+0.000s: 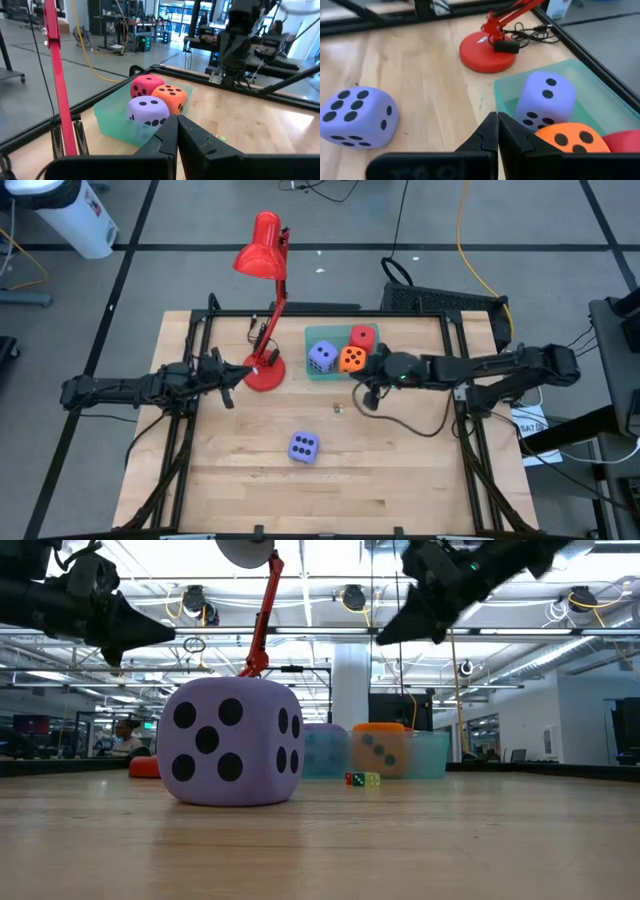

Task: Pick & Place Dice
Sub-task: Put the large purple die into the green bin

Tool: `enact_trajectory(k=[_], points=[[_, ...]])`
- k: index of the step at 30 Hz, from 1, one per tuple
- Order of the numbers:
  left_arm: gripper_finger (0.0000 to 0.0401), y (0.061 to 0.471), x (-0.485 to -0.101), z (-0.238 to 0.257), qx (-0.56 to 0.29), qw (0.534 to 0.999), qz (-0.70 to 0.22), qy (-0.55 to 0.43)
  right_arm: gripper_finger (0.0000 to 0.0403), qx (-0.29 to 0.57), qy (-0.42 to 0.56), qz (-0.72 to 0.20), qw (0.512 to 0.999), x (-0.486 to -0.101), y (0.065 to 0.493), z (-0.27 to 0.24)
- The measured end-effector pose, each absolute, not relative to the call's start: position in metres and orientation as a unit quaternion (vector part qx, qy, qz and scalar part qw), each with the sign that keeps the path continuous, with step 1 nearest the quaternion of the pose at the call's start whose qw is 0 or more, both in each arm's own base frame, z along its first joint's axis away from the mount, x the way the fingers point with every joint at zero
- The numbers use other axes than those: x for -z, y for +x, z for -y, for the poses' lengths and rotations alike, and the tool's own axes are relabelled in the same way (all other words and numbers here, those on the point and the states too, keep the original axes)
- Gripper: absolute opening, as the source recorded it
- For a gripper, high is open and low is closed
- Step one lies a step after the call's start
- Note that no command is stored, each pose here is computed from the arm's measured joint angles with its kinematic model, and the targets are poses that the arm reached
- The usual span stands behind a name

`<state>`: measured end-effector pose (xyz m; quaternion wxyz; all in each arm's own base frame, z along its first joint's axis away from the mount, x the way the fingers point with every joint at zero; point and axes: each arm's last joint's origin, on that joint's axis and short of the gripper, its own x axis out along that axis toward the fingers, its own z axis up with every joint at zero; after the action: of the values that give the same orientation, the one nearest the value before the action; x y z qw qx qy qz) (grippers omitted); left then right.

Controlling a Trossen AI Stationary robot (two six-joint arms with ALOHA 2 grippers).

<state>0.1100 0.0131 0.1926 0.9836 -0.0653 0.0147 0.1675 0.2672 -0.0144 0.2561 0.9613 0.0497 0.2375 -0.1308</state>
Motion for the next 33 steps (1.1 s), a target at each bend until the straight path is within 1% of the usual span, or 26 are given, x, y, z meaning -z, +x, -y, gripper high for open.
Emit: enact_trajectory(k=[3,9,12,14,19,22,24,26,29,33], points=[[0.0021,0.110,-0.192,-0.013,-0.168,0.984,-0.020,-0.052,0.0000,0.132,0.045,-0.255,0.957,-0.264,0.284,0.004],[0.0021,0.110,-0.192,-0.013,-0.167,0.985,-0.023,-0.036,0.0000,0.100,0.039,-0.254,0.961,-0.277,0.306,-0.018],[0.0021,0.110,-0.192,-0.013,-0.167,0.985,-0.025,-0.025,0.0000,0.086,0.019,-0.288,0.954,-0.284,0.318,-0.028],[0.0021,0.110,-0.192,-0.013,-0.167,0.985,-0.025,-0.024,0.0000,0.078,0.005,-0.326,0.942,-0.287,0.326,-0.034],[0.0021,0.110,-0.192,-0.014,-0.179,0.983,-0.029,0.000,0.0000,0.080,0.026,-0.358,0.930,-0.303,0.348,-0.042],[0.0021,0.110,-0.192,-0.014,-0.181,0.983,-0.032,0.006,0.0010,0.050,0.031,-0.351,0.935,-0.305,0.362,-0.052],[0.0021,0.110,-0.191,-0.014,-0.181,0.983,-0.038,0.008,0.0031,0.032,0.054,-0.344,0.937,-0.303,0.371,-0.058],[0.0021,0.110,-0.190,-0.014,-0.182,0.983,-0.041,0.009,0.0065,0.015,0.095,-0.334,0.938,-0.302,0.380,-0.064],[0.0021,0.109,-0.189,-0.014,-0.186,0.981,-0.051,0.024,0.0135,0.007,0.137,-0.310,0.941,-0.298,0.396,-0.073],[0.0021,0.109,-0.187,-0.014,-0.187,0.979,-0.064,0.047,0.0242,-0.010,0.134,-0.298,0.945,-0.281,0.412,-0.081]])
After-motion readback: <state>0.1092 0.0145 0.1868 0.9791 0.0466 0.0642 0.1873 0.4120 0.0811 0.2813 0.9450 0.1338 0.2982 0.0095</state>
